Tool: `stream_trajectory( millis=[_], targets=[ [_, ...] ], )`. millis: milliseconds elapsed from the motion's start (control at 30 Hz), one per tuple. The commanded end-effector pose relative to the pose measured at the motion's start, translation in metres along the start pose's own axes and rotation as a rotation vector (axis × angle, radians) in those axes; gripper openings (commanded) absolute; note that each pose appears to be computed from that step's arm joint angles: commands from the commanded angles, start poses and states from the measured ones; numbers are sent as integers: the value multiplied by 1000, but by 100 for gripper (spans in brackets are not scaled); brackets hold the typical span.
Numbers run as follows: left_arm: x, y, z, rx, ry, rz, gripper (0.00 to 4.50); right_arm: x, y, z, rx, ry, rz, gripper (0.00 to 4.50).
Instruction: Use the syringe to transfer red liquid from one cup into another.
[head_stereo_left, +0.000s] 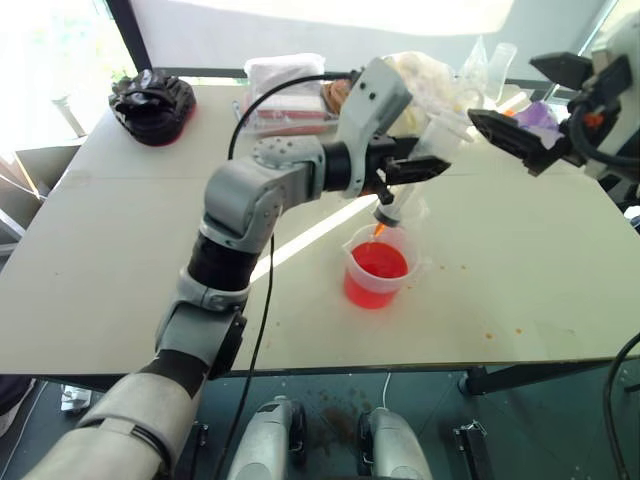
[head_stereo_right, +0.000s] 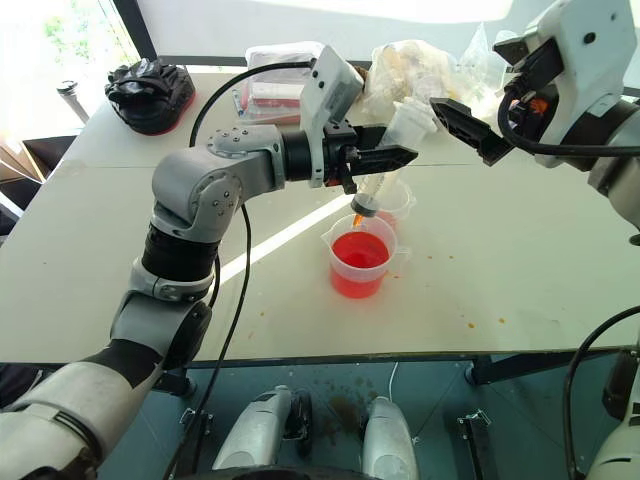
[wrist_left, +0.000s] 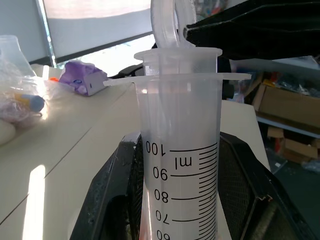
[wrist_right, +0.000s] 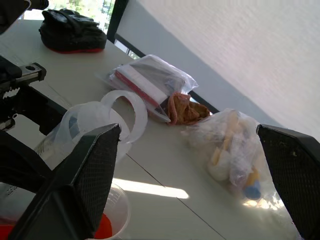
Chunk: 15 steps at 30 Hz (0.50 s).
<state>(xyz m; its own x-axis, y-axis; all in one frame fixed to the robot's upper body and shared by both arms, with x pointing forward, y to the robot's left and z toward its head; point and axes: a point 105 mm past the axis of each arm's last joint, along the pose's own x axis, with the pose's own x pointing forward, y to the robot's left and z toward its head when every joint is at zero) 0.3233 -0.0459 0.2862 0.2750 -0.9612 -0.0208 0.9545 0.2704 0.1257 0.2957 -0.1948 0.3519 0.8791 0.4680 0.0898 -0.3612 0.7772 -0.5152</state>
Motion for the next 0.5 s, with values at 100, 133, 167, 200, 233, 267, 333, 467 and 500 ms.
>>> stream_trajectory(
  millis=[100,133,167,200,233,267,333,467,500],
  targets=[
    [1,-24,-1,76,-26,-58,150,0,-14,1,-17,-6,-67,450],
    [1,-26,-1,71,-41,-61,150,0,-13,1,-22,-1,-62,450],
    [0,-28,-1,69,-52,-62,150,0,-12,1,-26,2,-59,450],
    [0,-28,0,72,-78,-53,150,0,-11,1,-30,4,-51,450],
    [0,-27,1,76,-96,-45,150,1,-9,2,-33,4,-45,450],
    [-2,-28,5,71,-142,-43,150,1,-6,3,-37,4,-29,450],
    [-5,-29,10,50,-213,-53,150,1,1,5,-43,-2,10,450],
    [-9,-29,9,22,-262,-63,150,-1,9,7,-45,-4,49,317],
    [-9,-28,5,17,-257,-61,150,-1,12,6,-40,0,60,267]
  ],
)
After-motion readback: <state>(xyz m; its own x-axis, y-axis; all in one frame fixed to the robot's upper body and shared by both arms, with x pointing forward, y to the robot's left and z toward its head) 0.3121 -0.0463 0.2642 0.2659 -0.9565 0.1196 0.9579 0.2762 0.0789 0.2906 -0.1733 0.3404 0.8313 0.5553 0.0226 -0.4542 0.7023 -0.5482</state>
